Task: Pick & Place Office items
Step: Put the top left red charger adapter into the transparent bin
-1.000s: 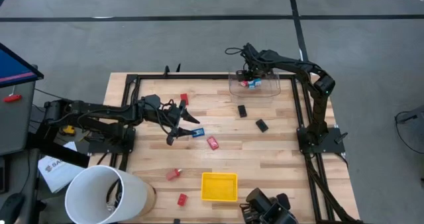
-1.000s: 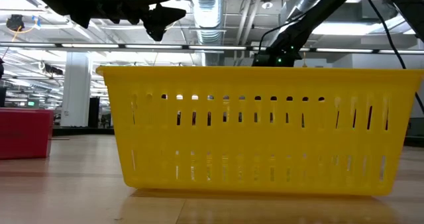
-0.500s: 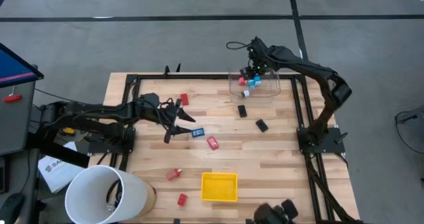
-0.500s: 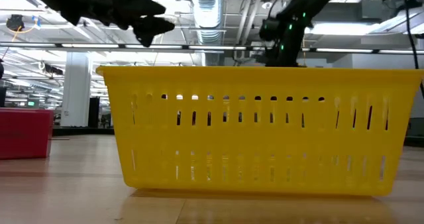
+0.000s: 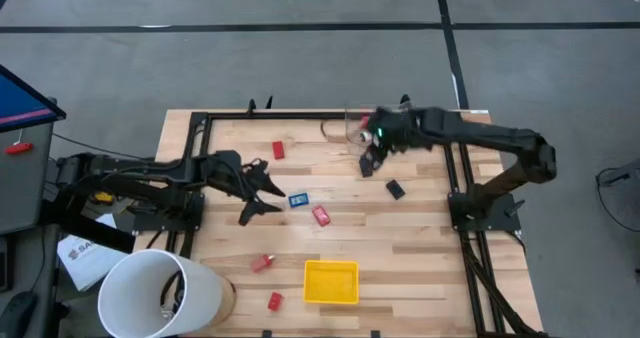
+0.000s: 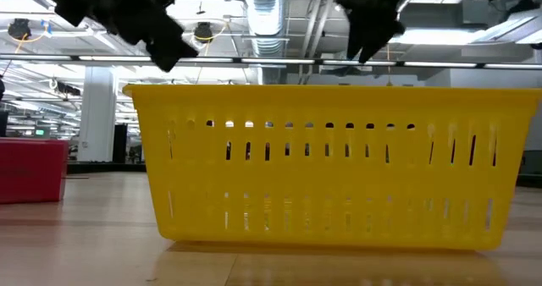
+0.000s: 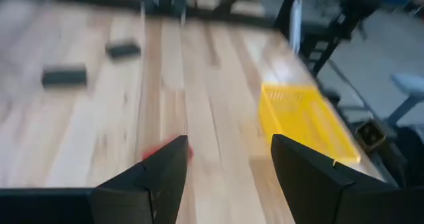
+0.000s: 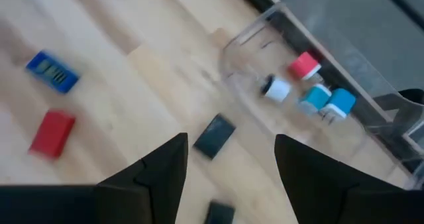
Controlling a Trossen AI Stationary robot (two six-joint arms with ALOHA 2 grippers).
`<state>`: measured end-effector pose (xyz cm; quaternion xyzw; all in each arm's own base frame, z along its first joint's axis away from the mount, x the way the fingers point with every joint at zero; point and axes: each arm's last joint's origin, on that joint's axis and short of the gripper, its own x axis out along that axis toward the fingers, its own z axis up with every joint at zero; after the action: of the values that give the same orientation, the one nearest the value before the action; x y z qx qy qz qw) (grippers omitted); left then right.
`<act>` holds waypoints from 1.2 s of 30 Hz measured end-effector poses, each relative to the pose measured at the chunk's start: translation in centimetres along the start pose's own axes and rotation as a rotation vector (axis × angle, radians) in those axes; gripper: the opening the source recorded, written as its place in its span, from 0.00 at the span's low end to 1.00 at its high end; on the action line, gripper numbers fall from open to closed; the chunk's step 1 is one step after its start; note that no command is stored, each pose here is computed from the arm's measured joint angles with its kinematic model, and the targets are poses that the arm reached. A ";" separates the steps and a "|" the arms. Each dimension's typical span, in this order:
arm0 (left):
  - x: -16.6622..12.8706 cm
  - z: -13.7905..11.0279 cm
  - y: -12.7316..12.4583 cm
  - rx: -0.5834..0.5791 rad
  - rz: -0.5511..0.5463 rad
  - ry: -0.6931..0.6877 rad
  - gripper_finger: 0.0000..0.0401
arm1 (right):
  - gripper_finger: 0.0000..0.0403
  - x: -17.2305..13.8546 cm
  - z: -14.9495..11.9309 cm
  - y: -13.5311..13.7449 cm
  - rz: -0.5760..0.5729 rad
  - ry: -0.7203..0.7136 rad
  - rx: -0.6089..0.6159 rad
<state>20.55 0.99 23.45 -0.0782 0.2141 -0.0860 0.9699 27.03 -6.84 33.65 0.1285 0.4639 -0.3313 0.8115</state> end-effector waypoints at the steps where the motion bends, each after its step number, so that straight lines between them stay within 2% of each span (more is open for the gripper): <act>1: 0.1 -0.3 -0.1 -0.008 0.007 0.030 0.53 | 0.54 -0.7 -0.6 0.8 -0.008 -0.008 -0.015; 5: 0.5 -0.8 -0.7 -0.014 0.035 0.075 0.53 | 0.54 -3.1 -3.4 4.2 -0.036 -0.041 -0.066; 9: 0.4 -1.0 -1.4 -0.054 0.015 0.088 0.53 | 0.54 -4.9 -6.4 7.1 -0.024 -0.046 -0.096; 14: 0.6 -2.1 -3.5 -0.120 -0.008 0.190 0.53 | 0.54 -6.8 -10.4 10.1 -0.035 -0.091 -0.122; 17: 0.6 -2.9 -5.3 -0.103 0.035 0.226 0.53 | 0.54 -7.7 -12.4 11.4 -0.040 -0.134 -0.114; 23: 0.1 -4.2 -8.3 -0.055 0.185 0.218 0.53 | 0.54 -8.7 -15.3 13.0 -0.032 -0.193 -0.080; 29: 0.5 -6.8 -9.8 -0.145 0.345 0.299 0.53 | 0.54 -8.9 -16.7 13.4 -0.061 -0.211 -0.049; 32: 1.5 -8.2 -10.3 -0.176 0.384 0.363 0.53 | 0.54 -9.1 -16.9 13.3 -0.067 -0.215 -0.036; 36: 2.7 -9.4 -11.1 -0.209 0.380 0.449 0.53 | 0.54 -9.1 -16.9 13.2 -0.067 -0.225 -0.031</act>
<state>17.40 -11.46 16.02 -0.1150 0.4413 0.1041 0.8839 21.25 15.58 30.93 0.0625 0.3787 -0.3634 0.8489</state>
